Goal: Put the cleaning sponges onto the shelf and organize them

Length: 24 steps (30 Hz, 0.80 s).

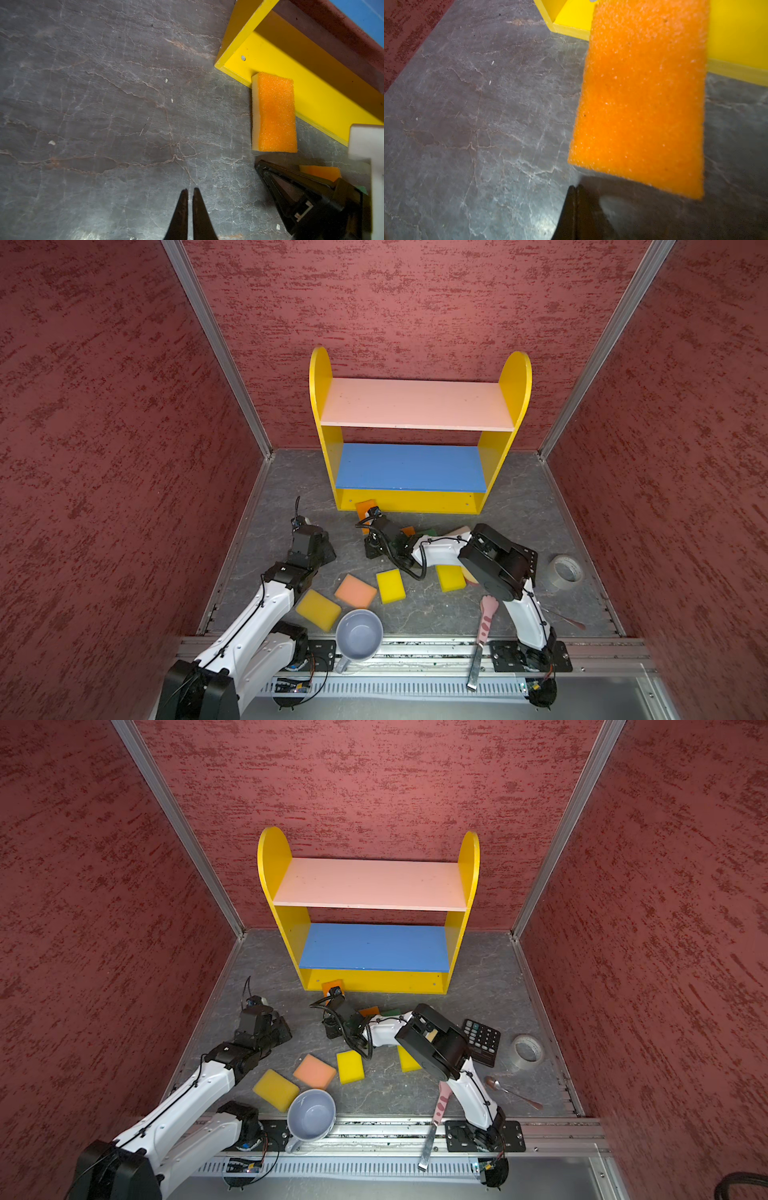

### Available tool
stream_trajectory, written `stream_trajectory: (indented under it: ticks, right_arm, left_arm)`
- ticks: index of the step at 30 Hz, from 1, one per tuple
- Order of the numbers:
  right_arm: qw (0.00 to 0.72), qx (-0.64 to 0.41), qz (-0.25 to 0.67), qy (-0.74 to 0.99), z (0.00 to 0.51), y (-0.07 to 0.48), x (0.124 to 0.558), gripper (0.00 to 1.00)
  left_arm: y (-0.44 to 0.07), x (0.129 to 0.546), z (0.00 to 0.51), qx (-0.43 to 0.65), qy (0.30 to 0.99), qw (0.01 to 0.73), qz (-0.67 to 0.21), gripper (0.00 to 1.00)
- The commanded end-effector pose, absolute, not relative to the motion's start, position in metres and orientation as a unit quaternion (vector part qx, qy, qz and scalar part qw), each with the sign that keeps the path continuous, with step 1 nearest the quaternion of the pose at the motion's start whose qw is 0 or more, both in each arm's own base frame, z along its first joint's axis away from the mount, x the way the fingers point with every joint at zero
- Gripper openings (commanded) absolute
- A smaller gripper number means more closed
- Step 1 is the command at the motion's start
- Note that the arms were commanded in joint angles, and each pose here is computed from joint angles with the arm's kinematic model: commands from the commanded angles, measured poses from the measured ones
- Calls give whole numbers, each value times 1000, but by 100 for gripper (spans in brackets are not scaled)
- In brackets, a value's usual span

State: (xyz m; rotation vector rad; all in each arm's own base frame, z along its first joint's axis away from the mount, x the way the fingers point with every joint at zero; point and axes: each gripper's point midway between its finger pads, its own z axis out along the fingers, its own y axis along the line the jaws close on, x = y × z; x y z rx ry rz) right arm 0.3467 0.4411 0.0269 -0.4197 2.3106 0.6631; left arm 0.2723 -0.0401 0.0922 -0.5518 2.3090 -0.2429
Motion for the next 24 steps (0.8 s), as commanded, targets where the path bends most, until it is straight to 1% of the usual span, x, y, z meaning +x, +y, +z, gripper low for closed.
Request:
stream_trajectory:
  ticks: [1,9,14,19,24]
  right_arm:
    - [375,-135,240,885,27,434,373,0]
    - [401,-133,236,875,40,441,428,0]
    - [405,-134,244,871,45,451,450,0]
    - [403,-128,265,867,53,453,446,0]
    - [405,-95,291,862,67,429,423,0]
  left_arm:
    - [-41,274,90,-221,899,365,-101,10]
    - [-42,273,87,-221,899,363,-103,11]
    - [-45,275,83,-221,902,355,-103,11]
    - [-52,280,81,-218,904,351,-109,14]
    - [-66,287,79,-208,906,350,-119,17]
